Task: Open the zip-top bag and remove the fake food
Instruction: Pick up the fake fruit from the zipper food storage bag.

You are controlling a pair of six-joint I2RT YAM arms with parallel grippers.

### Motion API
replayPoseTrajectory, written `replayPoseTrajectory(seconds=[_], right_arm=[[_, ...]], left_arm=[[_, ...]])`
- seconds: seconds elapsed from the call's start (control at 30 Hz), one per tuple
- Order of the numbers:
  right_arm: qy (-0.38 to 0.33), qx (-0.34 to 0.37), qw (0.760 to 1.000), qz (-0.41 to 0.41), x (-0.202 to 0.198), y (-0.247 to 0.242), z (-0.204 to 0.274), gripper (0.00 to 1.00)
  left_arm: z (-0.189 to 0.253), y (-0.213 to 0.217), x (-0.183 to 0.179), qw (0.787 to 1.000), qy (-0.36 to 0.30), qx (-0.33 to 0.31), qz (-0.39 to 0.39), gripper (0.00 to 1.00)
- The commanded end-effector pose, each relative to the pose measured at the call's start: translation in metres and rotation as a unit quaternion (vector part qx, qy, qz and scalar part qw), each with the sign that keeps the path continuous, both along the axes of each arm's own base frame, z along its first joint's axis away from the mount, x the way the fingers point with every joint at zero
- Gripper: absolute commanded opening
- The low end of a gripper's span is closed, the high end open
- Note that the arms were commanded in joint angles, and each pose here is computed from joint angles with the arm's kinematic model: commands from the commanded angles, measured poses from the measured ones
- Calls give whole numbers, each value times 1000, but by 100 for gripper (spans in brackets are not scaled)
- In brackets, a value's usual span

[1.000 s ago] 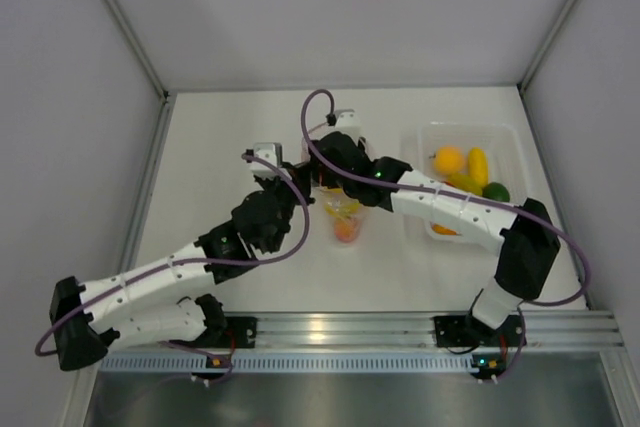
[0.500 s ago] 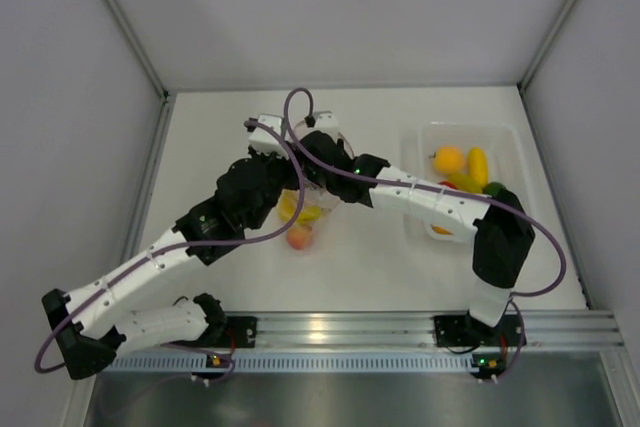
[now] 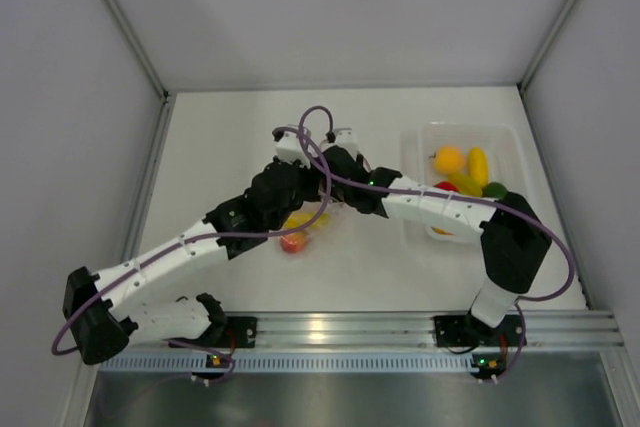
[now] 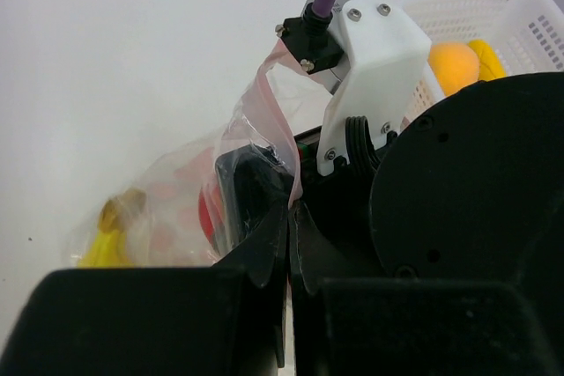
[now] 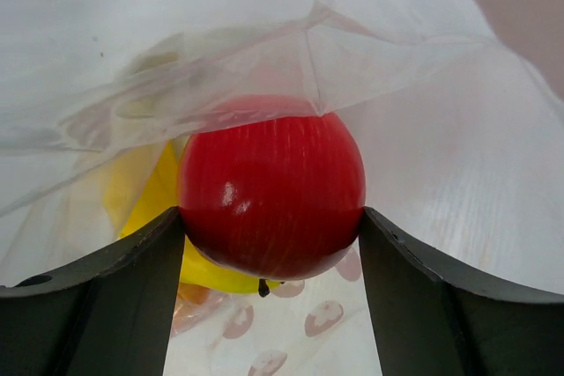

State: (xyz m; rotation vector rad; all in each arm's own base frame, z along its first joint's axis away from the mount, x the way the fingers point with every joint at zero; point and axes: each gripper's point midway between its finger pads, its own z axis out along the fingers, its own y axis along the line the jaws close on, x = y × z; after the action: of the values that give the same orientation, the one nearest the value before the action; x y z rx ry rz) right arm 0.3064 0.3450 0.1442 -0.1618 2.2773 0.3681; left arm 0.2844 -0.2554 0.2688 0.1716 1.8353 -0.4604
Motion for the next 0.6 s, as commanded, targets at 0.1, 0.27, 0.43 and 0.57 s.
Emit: replayPoseTrajectory(seconds=[0.1,0.27,0.43,0.57], right_arm=[[-16,29,999,-3,-7,-12,12,15],[-15,25,999,-16,-6,-29,6,15],[-17,27,999,-23,-9,-36,2,15],[-29,36,999,-26,-8,-42,18,15]], left_arm=[[1,-4,7,998,-6,-49,24,0],[-14,14,13,994,9,-67,80,0],[-12,20,16,991,2,-98,96,0],[-20,7,13,993,13,-99,64,0]])
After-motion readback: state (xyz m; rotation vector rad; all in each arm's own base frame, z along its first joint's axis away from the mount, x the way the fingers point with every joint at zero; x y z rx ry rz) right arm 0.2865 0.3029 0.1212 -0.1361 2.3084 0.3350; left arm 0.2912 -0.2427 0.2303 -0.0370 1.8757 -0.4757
